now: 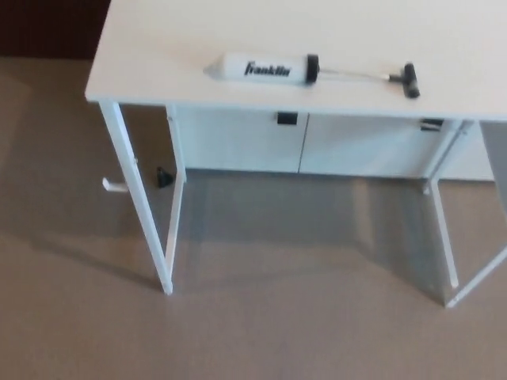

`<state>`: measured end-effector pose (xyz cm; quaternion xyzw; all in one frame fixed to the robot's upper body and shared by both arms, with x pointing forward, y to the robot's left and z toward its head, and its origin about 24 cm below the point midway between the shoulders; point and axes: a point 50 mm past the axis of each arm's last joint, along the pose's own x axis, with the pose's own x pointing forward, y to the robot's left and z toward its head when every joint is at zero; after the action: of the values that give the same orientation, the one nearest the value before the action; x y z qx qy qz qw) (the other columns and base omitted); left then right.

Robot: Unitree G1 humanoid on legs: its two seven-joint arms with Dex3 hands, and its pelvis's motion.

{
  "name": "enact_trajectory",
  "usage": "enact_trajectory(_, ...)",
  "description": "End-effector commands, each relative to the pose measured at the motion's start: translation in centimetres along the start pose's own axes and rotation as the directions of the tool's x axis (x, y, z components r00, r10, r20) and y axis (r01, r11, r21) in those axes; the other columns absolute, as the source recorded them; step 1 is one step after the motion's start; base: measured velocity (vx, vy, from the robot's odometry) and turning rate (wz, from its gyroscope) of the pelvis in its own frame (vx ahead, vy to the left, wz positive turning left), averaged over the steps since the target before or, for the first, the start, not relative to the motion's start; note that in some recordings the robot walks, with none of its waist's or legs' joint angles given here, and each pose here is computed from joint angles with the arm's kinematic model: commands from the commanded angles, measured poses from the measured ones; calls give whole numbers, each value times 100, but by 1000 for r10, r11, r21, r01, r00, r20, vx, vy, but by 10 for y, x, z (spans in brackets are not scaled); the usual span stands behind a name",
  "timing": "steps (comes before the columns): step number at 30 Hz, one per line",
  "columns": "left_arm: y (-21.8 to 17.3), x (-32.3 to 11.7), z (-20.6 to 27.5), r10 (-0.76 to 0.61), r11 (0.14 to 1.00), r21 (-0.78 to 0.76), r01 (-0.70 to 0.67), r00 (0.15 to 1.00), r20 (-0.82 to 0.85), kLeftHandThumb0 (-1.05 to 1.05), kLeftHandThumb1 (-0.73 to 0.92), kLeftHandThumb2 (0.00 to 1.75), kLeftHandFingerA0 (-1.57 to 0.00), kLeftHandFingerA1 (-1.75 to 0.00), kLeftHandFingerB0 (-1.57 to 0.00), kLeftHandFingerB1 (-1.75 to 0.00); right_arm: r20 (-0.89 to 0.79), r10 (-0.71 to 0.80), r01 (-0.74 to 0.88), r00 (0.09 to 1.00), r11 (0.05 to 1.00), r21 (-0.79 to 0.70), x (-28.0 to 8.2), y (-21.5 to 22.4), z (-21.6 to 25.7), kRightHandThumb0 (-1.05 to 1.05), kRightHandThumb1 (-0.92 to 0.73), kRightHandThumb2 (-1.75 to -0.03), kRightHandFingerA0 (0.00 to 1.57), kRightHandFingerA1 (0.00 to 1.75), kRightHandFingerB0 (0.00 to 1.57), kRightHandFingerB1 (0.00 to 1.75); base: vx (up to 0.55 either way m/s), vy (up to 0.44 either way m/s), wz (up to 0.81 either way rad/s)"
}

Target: The robot walks towards a desk on which an air pump is kept in the middle. It lifts it up and holds it with its left hand and uses its right hand to compress it by pushing its handle inwards.

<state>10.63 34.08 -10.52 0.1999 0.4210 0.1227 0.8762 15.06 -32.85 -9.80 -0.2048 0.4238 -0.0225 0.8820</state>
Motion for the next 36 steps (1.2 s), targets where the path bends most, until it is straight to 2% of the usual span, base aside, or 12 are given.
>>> enact_trajectory(1,-1,-5,-10,3,1000,-22,-3,1000,-6,-50,80,63,-37,-40,-31,-33,-26,3,-3,1000,1000,5,-4,-3,-10,-30,-57,-108,6,50,6,49,164,-36,6)
enact_trajectory(9,-1,-7,-13,13,1000,-17,-13,1000,-9,-51,77,63,-38,-39,-31,-33,-27,5,-5,1000,1000,-7,-5,-3,-11,-30,-56,-108,6,50,6,49,110,-145,0)
enact_trajectory(10,-1,-7,-13,15,1000,-19,-15,1000,-9,-52,79,63,-37,-39,-31,-32,-28,6,-6,1000,1000,-8,-5,-3,-11,-55,-81,-65,22,32,19,29,116,-60,-8)
enact_trajectory(11,-1,-7,-13,15,1000,-19,-15,1000,-8,-52,79,63,-37,-39,-31,-32,-29,7,-7,1000,1000,-7,-5,-3,-11,-55,-81,-65,22,32,19,29,128,-56,-8)
enact_trajectory(12,-1,-7,-13,15,1000,-14,-15,1000,-7,-49,61,97,-33,-55,-18,-46,-26,7,-7,1000,1000,-10,-4,-3,-10,-30,-57,-108,6,50,6,49,126,-35,-9)
enact_trajectory(15,-1,-7,-12,14,1000,-8,-14,1000,-5,-49,61,97,-33,-55,-18,-46,-22,7,-7,1000,1000,-14,-4,-3,-8,-30,-57,-108,6,50,6,49,142,22,-11)
enact_trajectory(16,-1,-7,-11,8,1000,-9,-9,1000,-1,-49,62,97,-33,-55,-18,-46,-16,10,-10,1000,1000,0,-3,-3,-6,-54,-81,-65,22,32,19,29,142,27,-7)
enact_trajectory(20,0,-6,-11,7,1000,-17,-7,1000,-1,-53,79,63,-37,-38,-30,-32,-18,8,-8,1000,1000,-8,-2,-4,-4,-54,-81,-65,22,32,19,29,166,174,3)
enact_trajectory(21,0,-6,-10,8,1000,-19,-8,1000,1,-49,80,64,-38,-40,-30,-34,-18,5,-5,1000,1000,-15,-2,-4,-4,-29,-57,-108,7,50,6,49,186,309,3)
enact_trajectory(34,1,-3,-5,5,999,-34,-5,1000,1,-50,79,63,-34,-38,-30,-33,-13,2,-2,1000,1000,-16,0,-5,0,-30,-57,-108,6,49,6,48,129,44,-2)
enact_trajectory(35,1,-2,-4,7,999,-36,-7,1000,3,-51,80,62,-35,-38,-30,-32,-10,3,-3,1000,1000,-17,0,-5,1,-54,-81,-65,22,32,19,29,142,-105,21)
enact_trajectory(36,1,-2,-3,8,999,-37,-8,1000,4,-51,80,62,-35,-38,-30,-32,-8,4,-4,1000,1000,-19,0,-5,2,-54,-81,-65,22,32,19,29,139,-88,17)
